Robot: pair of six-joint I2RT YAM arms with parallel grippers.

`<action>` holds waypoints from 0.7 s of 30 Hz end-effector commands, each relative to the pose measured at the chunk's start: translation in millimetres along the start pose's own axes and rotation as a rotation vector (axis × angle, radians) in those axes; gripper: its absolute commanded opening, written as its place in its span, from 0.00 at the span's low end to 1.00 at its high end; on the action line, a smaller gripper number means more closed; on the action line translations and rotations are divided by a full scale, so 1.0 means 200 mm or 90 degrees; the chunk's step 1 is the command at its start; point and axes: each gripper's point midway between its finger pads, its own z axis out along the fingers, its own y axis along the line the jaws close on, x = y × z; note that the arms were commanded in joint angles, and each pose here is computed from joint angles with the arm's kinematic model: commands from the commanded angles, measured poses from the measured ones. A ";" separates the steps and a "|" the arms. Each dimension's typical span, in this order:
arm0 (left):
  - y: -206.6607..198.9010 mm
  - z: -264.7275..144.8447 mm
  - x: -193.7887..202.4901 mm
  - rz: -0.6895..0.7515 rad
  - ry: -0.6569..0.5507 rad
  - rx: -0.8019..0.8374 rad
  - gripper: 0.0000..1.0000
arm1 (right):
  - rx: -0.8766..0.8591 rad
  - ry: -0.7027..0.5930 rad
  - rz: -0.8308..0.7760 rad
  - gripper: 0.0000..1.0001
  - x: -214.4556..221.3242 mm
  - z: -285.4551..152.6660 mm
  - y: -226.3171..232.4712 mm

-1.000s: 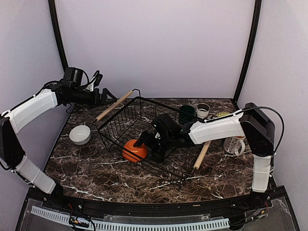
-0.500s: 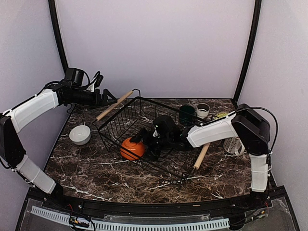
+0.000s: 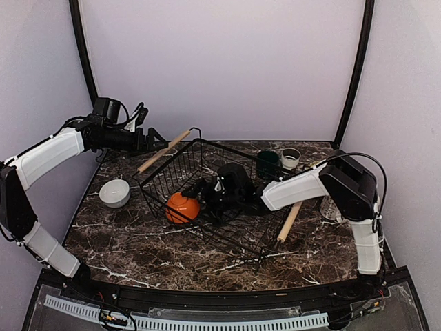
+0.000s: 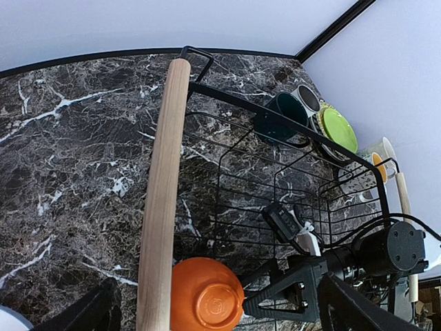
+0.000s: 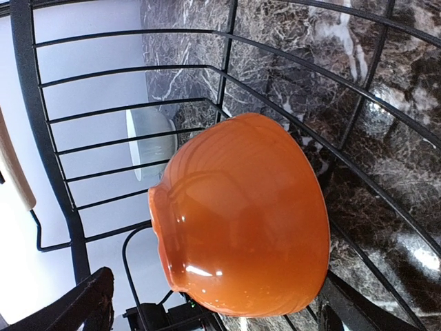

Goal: Unload the mixed dishes from the dish rack
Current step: Grab the bowl from the dish rack.

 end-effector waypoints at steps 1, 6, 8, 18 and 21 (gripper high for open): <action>-0.01 0.01 0.03 0.001 0.007 0.010 0.98 | -0.064 -0.011 -0.023 0.99 -0.05 0.01 0.14; -0.01 0.02 0.03 -0.003 0.010 0.013 0.98 | -0.069 -0.006 -0.019 0.98 -0.07 0.04 0.14; -0.01 0.03 0.04 -0.005 0.011 0.014 0.98 | -0.074 -0.006 -0.020 0.98 -0.07 0.06 0.16; -0.01 0.06 0.06 -0.021 0.021 0.028 0.98 | -0.082 0.001 -0.022 0.92 -0.10 0.13 0.19; -0.01 0.06 0.06 -0.023 0.022 0.030 0.98 | -0.103 0.004 -0.031 0.88 -0.10 0.13 0.23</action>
